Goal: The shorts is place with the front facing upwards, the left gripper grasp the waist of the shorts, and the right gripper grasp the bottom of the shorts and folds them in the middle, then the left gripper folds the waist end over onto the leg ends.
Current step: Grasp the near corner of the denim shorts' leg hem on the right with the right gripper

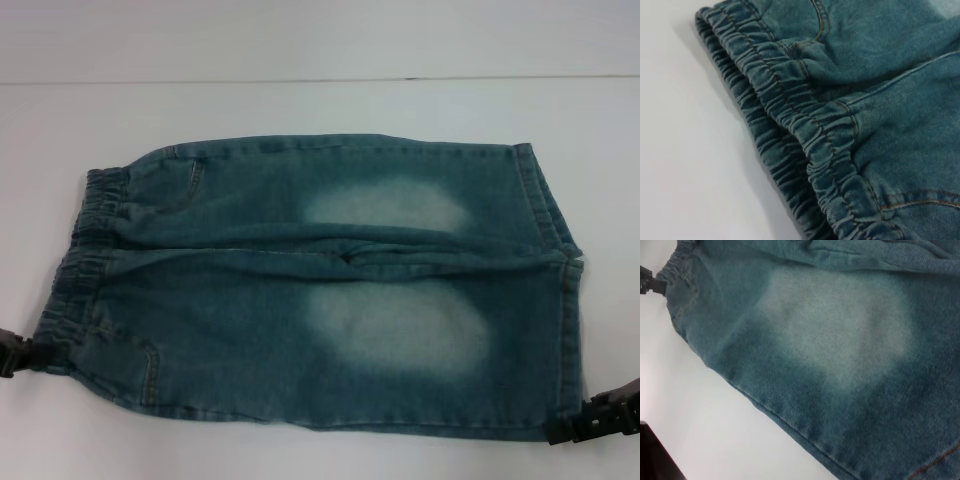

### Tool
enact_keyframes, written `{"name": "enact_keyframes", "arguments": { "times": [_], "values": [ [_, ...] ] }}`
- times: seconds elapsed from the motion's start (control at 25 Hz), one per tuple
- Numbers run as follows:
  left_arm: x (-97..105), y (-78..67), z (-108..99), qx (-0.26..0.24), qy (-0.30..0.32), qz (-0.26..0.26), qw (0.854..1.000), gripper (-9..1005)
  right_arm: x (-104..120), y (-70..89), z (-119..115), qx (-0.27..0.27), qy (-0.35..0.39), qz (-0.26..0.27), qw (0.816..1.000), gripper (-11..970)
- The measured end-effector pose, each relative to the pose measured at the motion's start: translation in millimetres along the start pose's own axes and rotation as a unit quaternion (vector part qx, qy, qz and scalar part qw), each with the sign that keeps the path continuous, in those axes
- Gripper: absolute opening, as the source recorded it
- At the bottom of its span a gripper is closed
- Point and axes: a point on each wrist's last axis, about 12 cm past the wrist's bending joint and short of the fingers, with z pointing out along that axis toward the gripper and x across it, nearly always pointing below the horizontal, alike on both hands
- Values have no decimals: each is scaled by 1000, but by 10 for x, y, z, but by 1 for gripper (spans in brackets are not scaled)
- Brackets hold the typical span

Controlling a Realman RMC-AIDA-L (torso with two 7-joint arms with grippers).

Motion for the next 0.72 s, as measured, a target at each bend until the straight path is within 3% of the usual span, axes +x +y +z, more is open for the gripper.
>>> {"name": "enact_keyframes", "arguments": {
  "times": [0.32, 0.72],
  "values": [
    [-2, 3, -5, -1, 0, 1, 1000, 44, -2, -7, 20, 1, 2, 1, 1000, 666],
    [11, 6, -8, -1, 2, 0, 1000, 43, 10, -27, 28, 4, -5, -6, 1000, 398]
  ]
}}
